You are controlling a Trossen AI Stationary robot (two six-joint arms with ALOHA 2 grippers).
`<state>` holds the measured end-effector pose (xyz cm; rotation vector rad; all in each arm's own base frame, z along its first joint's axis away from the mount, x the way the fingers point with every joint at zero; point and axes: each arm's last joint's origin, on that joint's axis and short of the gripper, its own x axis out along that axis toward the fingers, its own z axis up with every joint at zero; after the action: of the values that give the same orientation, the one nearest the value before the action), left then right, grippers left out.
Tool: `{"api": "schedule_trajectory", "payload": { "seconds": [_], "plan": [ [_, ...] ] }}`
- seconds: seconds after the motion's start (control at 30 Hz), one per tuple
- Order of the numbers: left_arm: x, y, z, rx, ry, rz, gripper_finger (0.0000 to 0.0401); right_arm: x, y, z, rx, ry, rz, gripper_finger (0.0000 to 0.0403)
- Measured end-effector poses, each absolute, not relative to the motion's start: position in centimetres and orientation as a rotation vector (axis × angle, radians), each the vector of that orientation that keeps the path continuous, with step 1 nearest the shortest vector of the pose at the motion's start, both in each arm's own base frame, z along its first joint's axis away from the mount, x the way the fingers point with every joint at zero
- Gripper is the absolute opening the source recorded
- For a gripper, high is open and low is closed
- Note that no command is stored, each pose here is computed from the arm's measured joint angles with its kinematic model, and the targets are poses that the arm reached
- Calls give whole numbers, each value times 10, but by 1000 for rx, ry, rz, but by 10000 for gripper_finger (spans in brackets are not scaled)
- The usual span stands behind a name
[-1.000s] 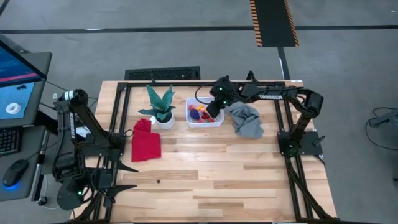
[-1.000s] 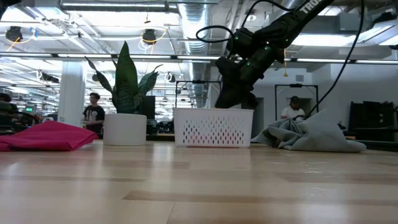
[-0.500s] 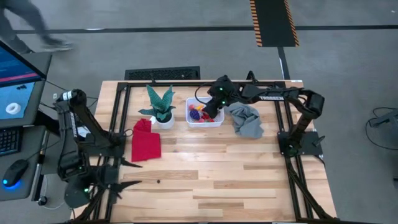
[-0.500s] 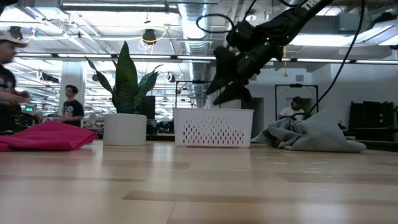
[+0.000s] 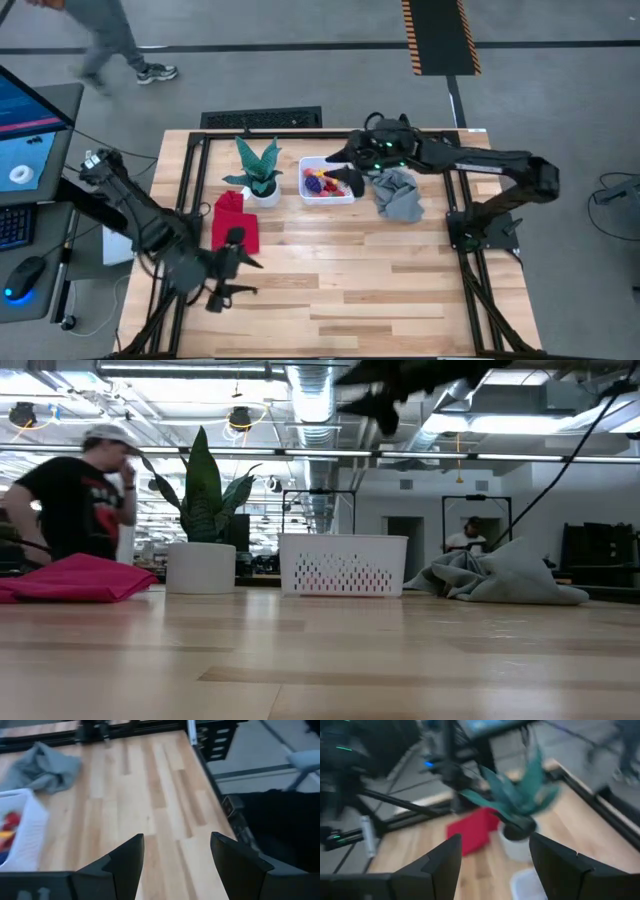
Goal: Pick and placing Produce into tupperware
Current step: Put the blueberry into the white bin
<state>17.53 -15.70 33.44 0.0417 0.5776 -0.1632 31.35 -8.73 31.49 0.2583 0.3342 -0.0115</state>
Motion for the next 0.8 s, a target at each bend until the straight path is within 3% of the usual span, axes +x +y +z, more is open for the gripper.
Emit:
{"api": "schedule_trajectory", "payload": {
  "seconds": [0.13, 0.53, 0.63, 0.8],
  "plan": [
    [197, -138, 338, 25, 578, -237, 221, 301, -60, 339, 172, 267, 74, 255],
    [226, -68, 331, 3, 697, -133, 221, 269, 38, 364, -3, 241, 404, 255],
    [226, -53, 311, -62, 779, -77, 221, 266, 67, 362, -48, 245, 437, 255],
    [220, -48, 259, -214, 826, -135, 221, 254, 111, 362, -163, 214, 501, 255]
  ]
}}
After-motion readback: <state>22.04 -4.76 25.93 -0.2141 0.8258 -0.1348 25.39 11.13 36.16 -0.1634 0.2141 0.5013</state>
